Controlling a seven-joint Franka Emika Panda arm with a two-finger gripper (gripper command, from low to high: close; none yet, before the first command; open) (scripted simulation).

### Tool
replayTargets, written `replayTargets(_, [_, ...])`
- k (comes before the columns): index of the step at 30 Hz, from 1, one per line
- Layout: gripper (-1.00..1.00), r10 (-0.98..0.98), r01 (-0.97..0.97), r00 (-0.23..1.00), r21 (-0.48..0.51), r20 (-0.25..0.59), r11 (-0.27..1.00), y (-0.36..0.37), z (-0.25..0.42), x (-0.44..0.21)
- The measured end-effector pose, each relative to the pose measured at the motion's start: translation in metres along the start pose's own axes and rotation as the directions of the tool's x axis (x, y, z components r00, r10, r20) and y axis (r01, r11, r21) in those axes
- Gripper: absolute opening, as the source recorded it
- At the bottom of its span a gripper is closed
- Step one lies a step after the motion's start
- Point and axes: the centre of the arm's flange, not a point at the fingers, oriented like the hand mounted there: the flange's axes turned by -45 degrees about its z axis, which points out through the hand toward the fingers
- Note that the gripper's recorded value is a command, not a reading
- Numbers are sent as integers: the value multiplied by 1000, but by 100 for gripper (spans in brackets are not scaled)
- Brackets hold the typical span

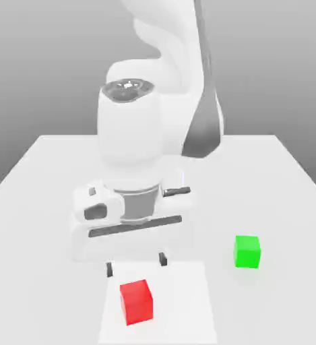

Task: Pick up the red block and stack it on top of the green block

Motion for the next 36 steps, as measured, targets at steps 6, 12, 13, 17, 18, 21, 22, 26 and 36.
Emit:
replayTargets(6, [-100,-3,3,1000,1,8,1000,0,47,-3])
replayTargets(12, [-100,-3,3,1000,1,8,1000,0,42,-2])
replayTargets(13, [-100,-4,4,1000,0,8,1000,0,33,-2])
replayTargets(17, [-100,-35,35,999,7,7,999,-13,-8,-2])
replayTargets(18, [-100,-113,113,994,16,4,993,-41,-14,0])
replayTargets(21, [-100,-399,399,917,33,-4,917,-145,-30,-8])
replayTargets(22, [-100,-483,483,876,34,-6,875,-174,-34,-16])
replayTargets(26, [-100,-736,736,677,16,-1,677,-256,-47,-66])
replayTargets(36, [100,-788,788,616,7,5,616,-273,13,-80])
